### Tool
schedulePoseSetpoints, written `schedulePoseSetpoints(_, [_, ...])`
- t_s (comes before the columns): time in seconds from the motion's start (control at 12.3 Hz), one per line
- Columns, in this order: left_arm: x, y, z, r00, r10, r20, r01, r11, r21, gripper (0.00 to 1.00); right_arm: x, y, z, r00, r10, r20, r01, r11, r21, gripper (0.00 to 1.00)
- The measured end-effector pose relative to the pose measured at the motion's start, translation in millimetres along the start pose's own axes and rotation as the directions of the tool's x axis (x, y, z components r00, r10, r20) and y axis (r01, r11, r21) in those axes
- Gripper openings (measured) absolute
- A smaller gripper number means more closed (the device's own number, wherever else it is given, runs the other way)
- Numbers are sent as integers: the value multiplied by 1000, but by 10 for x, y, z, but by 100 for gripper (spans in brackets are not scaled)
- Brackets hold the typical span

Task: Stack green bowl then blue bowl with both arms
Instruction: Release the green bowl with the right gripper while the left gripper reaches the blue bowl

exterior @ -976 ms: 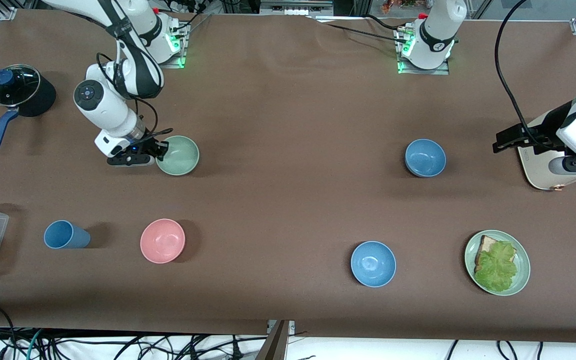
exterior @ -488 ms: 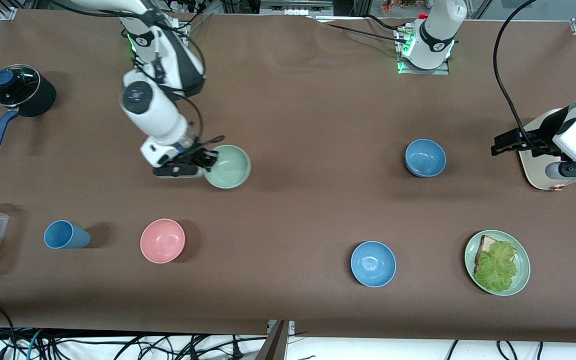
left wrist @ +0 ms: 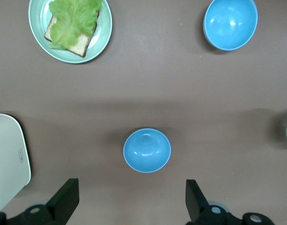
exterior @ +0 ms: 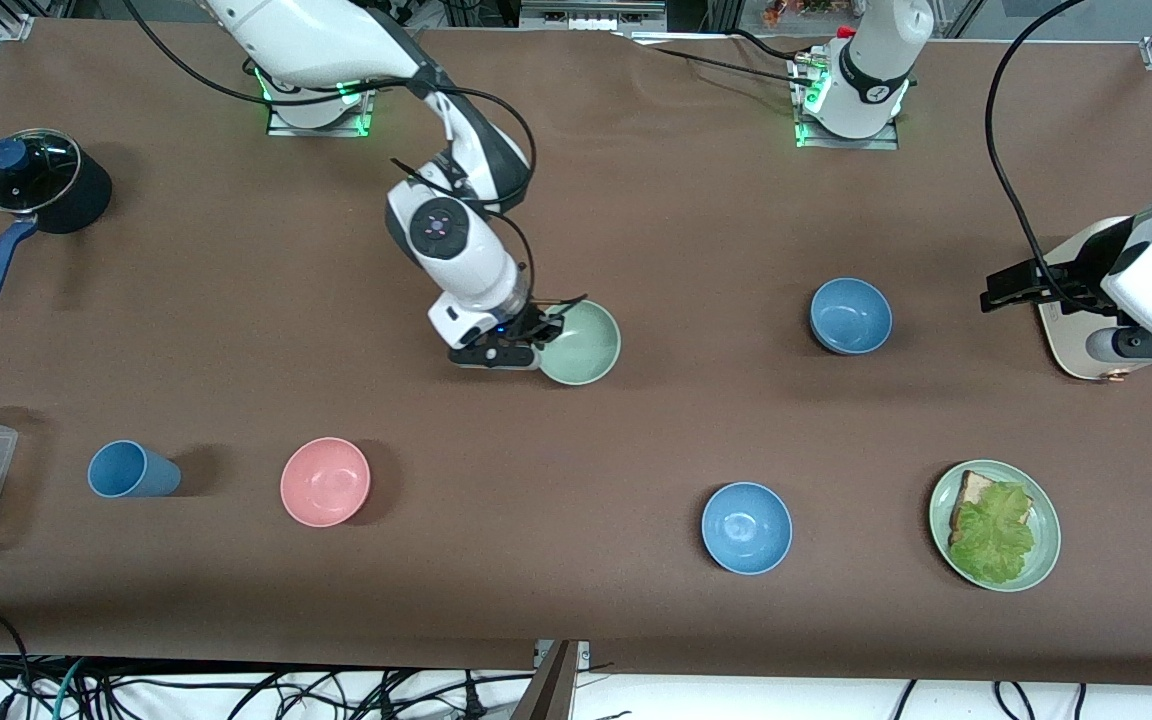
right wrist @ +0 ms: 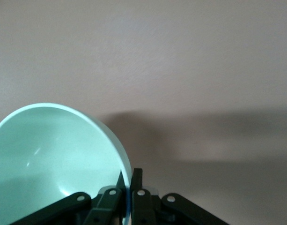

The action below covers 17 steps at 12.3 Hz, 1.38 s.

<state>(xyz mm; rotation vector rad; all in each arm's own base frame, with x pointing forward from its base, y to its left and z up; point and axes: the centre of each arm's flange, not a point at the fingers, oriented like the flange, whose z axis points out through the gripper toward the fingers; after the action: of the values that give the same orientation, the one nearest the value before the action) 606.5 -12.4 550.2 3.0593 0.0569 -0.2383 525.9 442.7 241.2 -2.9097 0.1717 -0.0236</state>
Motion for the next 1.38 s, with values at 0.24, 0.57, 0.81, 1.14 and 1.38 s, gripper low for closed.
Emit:
schedulePoseSetpoints(0.24, [6, -26, 313, 998, -2, 68, 2, 1000, 2, 100, -87, -55, 265, 1000, 27, -4, -27, 1000, -5, 5])
schedulePoseSetpoints(0.57, [-32, -76, 815, 985, 6, 173, -6, 1000, 3, 100, -176, -82, 452, 999, 41, -18, -41, 999, -17, 14])
schedulePoseSetpoints(0.81, [-47, -190, 1206, 979, 36, 201, -35, 999, -7, 100, -72, -98, 362, 998, 54, -39, -54, 999, -7, 50])
schedulePoseSetpoints(1.14, [-165, -652, 1939, 979, 54, 195, -49, 998, -31, 100, 336, 81, -341, 994, 100, -34, -104, 988, -115, 96])
schedulePoseSetpoints(1.38, [-332, -730, 2327, 983, 46, 178, -37, 998, -48, 100, 776, 488, -1256, 986, 147, -73, -158, 971, -178, 100])
